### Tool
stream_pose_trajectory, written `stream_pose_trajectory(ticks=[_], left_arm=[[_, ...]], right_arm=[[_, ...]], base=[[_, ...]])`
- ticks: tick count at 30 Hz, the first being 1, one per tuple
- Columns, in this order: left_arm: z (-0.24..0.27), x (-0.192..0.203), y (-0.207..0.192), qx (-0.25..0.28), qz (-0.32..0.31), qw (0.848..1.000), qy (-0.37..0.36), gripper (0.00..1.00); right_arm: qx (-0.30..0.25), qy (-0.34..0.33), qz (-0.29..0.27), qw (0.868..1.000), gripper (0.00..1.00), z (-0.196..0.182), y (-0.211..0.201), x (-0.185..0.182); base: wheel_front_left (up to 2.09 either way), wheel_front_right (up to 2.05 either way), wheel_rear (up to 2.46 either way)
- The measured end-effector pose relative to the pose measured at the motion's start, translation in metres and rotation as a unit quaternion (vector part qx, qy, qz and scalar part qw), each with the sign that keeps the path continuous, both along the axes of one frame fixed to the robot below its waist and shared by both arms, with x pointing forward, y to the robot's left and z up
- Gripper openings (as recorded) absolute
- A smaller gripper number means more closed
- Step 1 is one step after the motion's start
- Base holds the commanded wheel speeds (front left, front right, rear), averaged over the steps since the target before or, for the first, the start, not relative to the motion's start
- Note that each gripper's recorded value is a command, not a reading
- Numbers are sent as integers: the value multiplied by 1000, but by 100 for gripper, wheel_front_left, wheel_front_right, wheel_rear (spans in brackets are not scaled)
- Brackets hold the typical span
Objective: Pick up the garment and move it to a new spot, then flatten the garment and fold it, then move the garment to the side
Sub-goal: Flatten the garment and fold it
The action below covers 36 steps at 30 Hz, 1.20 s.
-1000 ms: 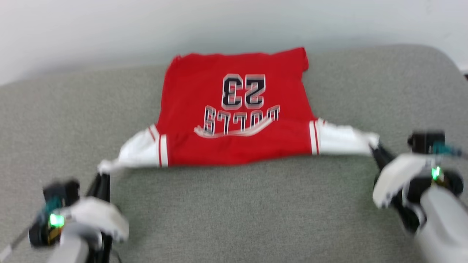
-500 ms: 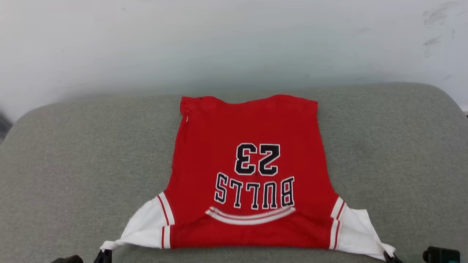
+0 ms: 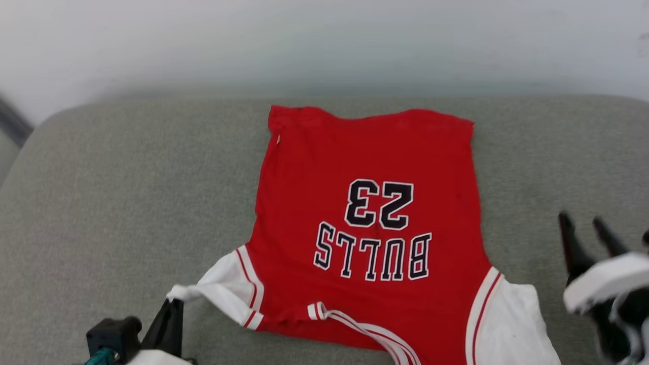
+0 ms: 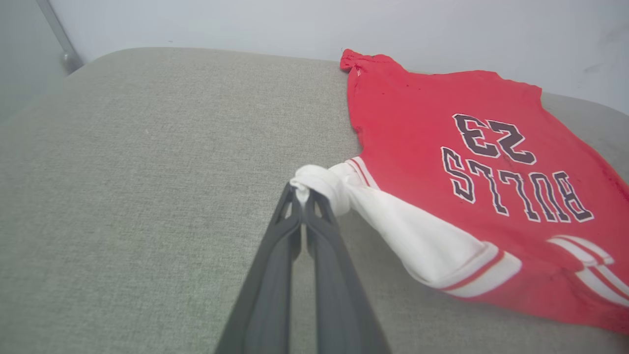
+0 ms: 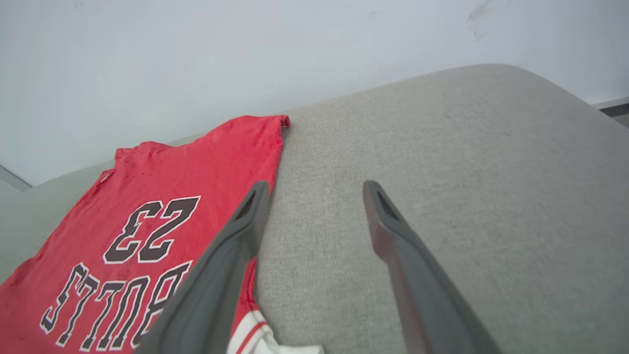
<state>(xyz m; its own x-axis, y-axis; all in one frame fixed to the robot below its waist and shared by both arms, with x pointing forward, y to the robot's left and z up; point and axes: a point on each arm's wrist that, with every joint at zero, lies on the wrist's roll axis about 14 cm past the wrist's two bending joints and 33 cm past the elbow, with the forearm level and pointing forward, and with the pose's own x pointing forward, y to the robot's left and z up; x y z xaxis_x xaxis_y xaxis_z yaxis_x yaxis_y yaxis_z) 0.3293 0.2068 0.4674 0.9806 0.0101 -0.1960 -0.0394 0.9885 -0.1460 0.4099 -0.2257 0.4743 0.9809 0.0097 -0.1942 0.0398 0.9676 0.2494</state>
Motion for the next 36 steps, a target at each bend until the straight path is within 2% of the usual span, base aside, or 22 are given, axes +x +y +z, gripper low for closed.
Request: stream_pose_trajectory(ticks=[4,9,16,23,31,32,33,34,36], left_arm=[[9,16,-7,0,-8,1000,-17,0],[14,36,-16,-6,-16,999,-39,0],[8,52,-16,-8,-10,999,-46,0],[-9,63,-10,-9,3,999,-33,0],[-41,62,3,-2,25,1000,9,0],[-41,61,4,-1,26,1000,10,0],[-40,61,5,-2,27,1000,7,0],[-38,61,5,-4,29,1000,3,0],[-35,61,6,-5,32,999,-1,0]], right_arm=[[-5,5,17,1000,100,18,-3,59],[-15,83,54,995,100,9,5,125],[-51,219,117,967,100,-23,36,193],[-71,292,151,942,100,-72,70,230],[-49,367,168,914,100,-136,98,239],[-49,373,168,911,73,-138,98,238],[-48,377,168,910,39,-137,98,237],[-49,379,167,909,0,-135,97,236],[-43,385,166,907,0,-134,98,233]], base=[[0,0,0],[0,0,0],[0,0,0],[0,0,0],[0,0,0],[0,0,0],[0,0,0],[0,0,0],[0,0,0]])
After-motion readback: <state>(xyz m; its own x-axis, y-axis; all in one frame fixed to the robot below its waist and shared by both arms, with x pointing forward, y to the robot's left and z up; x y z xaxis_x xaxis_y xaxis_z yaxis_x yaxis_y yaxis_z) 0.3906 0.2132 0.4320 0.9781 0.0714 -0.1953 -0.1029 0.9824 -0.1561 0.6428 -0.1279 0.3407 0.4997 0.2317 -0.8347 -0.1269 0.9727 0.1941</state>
